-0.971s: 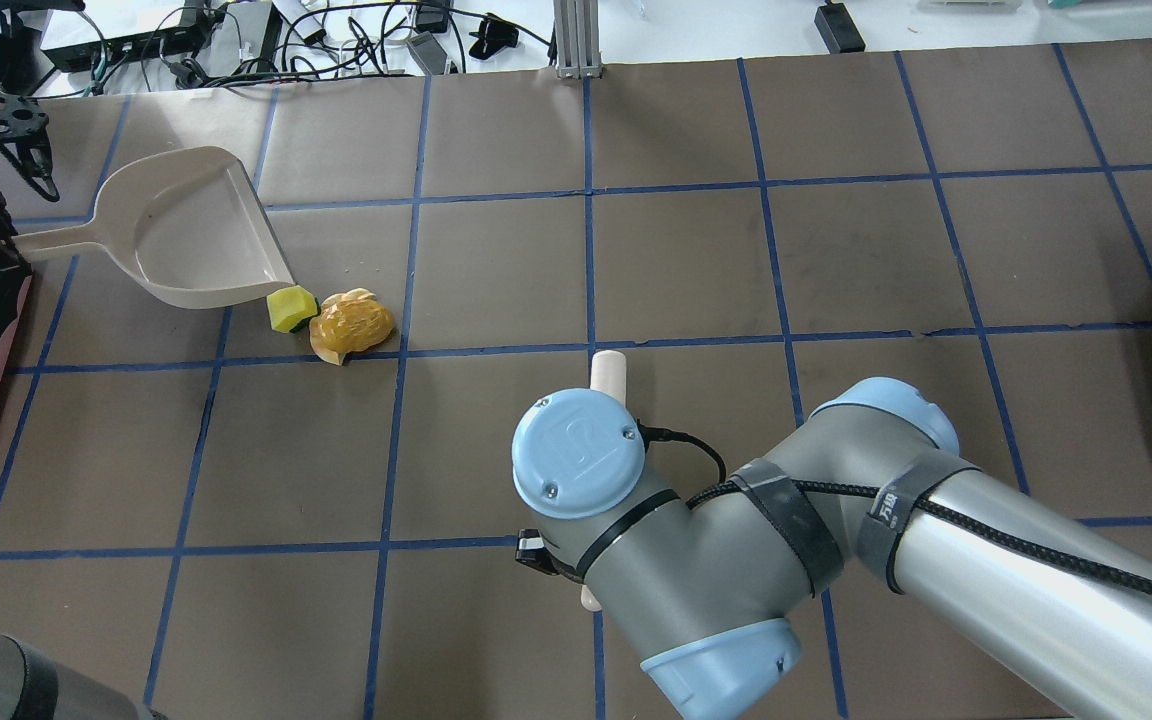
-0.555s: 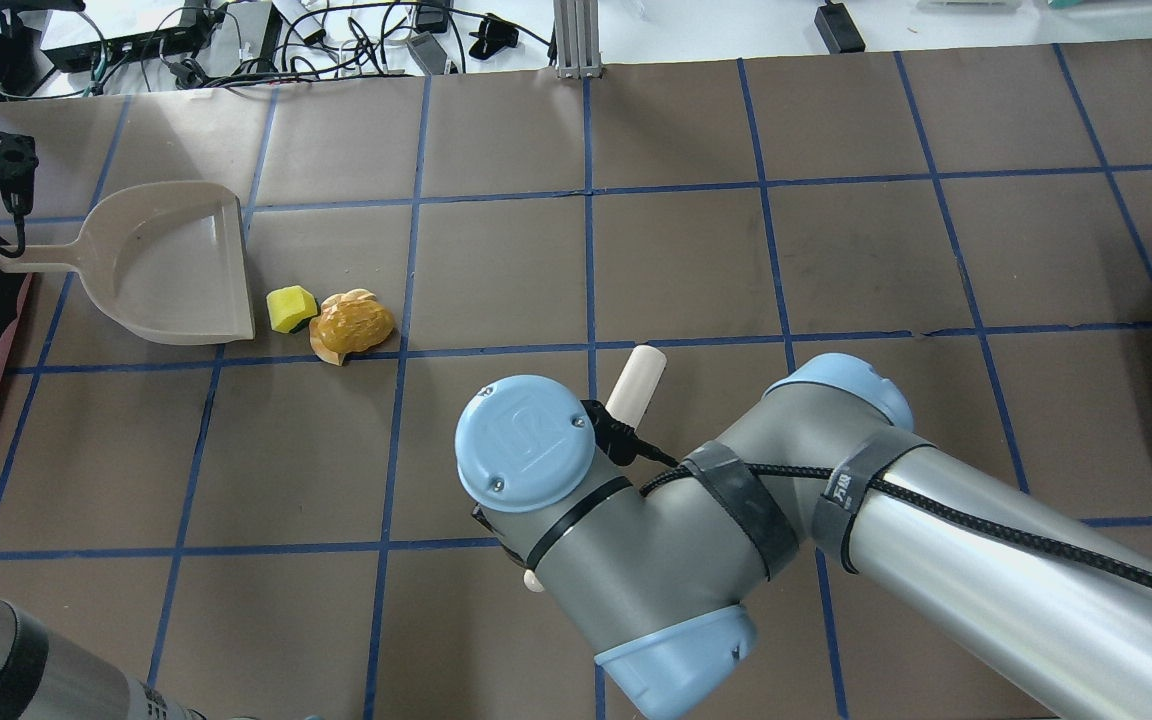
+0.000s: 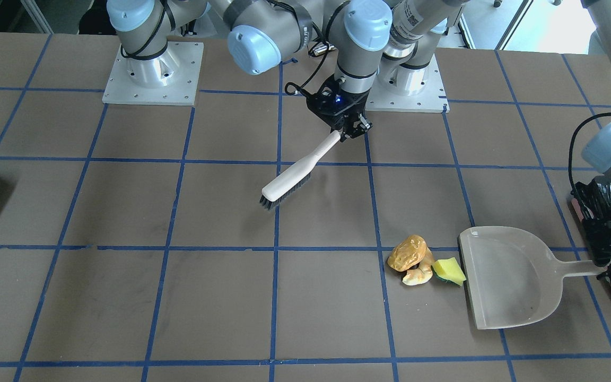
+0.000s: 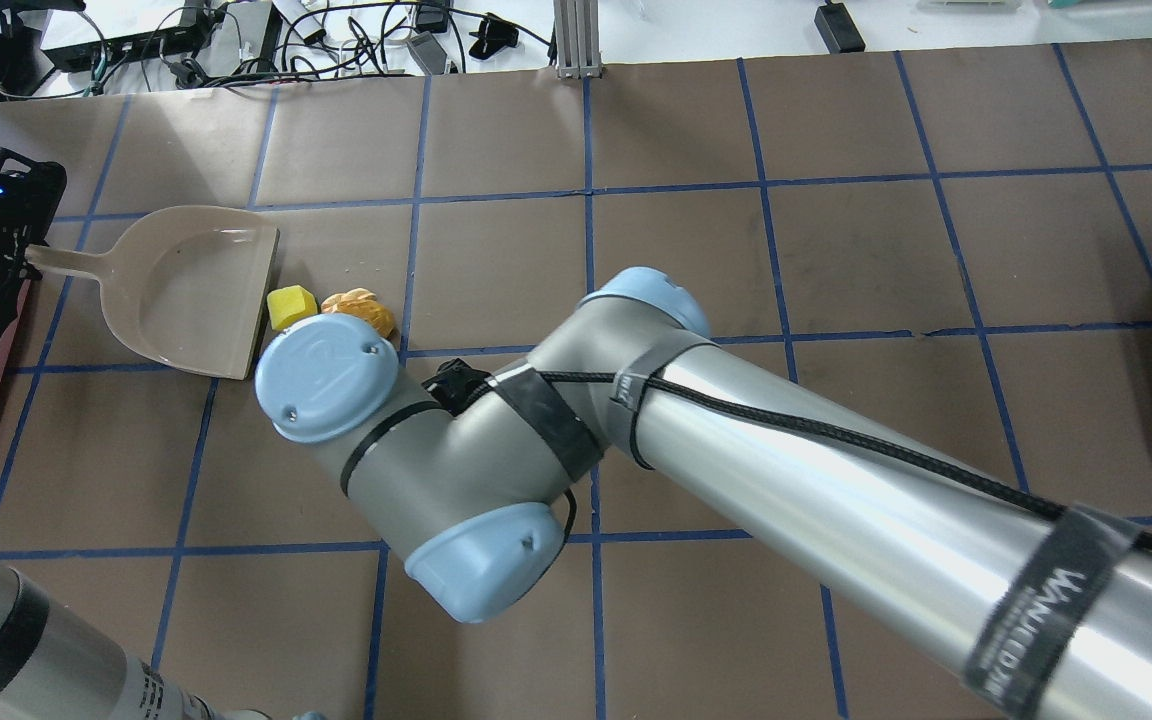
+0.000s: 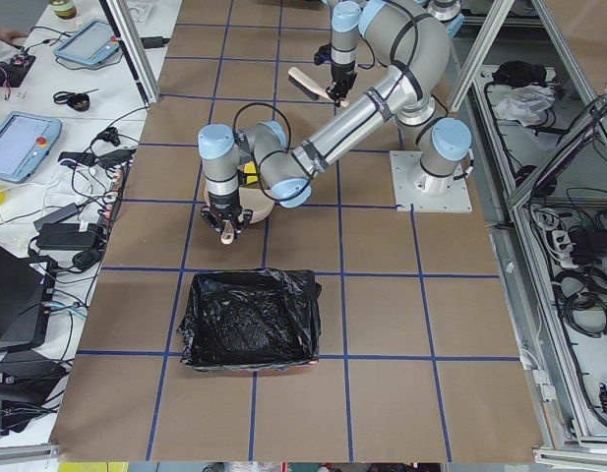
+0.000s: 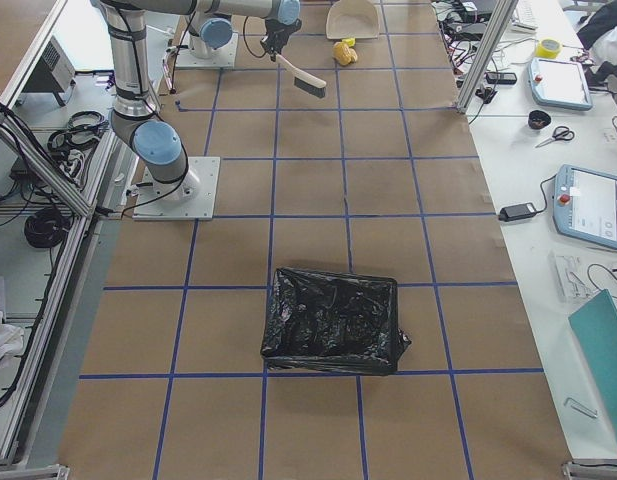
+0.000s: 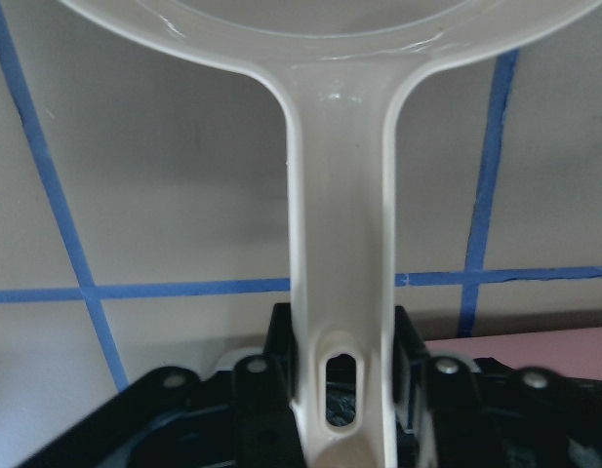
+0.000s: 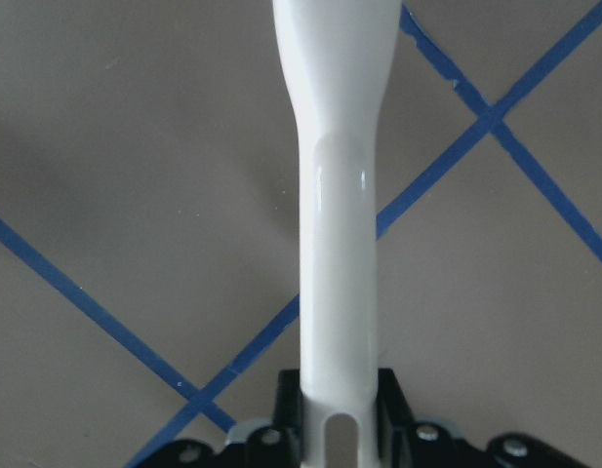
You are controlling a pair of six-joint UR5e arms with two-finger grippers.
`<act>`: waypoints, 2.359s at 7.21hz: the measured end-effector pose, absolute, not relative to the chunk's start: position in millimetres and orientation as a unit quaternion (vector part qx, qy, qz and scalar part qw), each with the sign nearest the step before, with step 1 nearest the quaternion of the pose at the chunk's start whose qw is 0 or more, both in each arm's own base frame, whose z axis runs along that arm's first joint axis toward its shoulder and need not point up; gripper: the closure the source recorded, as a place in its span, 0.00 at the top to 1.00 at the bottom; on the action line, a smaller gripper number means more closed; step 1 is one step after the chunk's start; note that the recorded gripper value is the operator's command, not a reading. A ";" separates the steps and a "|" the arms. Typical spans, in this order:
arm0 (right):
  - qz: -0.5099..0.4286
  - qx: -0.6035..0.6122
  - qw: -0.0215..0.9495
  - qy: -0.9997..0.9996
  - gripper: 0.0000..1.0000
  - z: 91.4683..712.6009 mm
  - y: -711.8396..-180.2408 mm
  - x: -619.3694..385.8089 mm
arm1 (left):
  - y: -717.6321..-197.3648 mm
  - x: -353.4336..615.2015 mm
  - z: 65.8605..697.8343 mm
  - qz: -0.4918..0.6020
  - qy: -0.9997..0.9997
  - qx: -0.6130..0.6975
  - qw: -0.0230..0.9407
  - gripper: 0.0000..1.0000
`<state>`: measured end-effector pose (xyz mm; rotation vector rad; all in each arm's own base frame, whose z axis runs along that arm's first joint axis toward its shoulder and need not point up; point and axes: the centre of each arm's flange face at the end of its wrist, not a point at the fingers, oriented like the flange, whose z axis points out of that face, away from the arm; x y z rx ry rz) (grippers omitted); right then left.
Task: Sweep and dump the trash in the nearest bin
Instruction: 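Move the white brush with the right gripper behind the trash, then sweep the sponge and bread toward the dustpan with the right gripper's brush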
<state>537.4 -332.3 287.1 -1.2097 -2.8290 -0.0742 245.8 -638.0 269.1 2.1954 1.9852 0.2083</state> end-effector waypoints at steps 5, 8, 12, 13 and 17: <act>-0.062 -0.470 0.044 -0.879 0.00 266.5 -380.9 624.3 | -644.1 248.9 232.4 0.072 0.656 0.749 0.063 0.00; -0.066 -0.493 0.036 -0.867 0.00 260.8 -404.7 653.7 | -645.8 250.0 227.2 0.073 0.657 0.748 0.060 0.00; -0.081 -0.459 0.024 -0.885 0.00 260.6 -416.5 678.5 | -647.4 253.0 230.5 0.081 0.656 0.746 0.076 0.00; -0.085 -0.450 0.022 -0.889 0.00 261.5 -416.1 680.1 | -647.2 254.3 231.2 0.090 0.656 0.745 0.083 0.00; -0.091 -0.416 0.002 -0.905 0.00 266.4 -416.1 684.4 | -646.7 254.5 231.5 0.113 0.662 0.736 0.093 0.00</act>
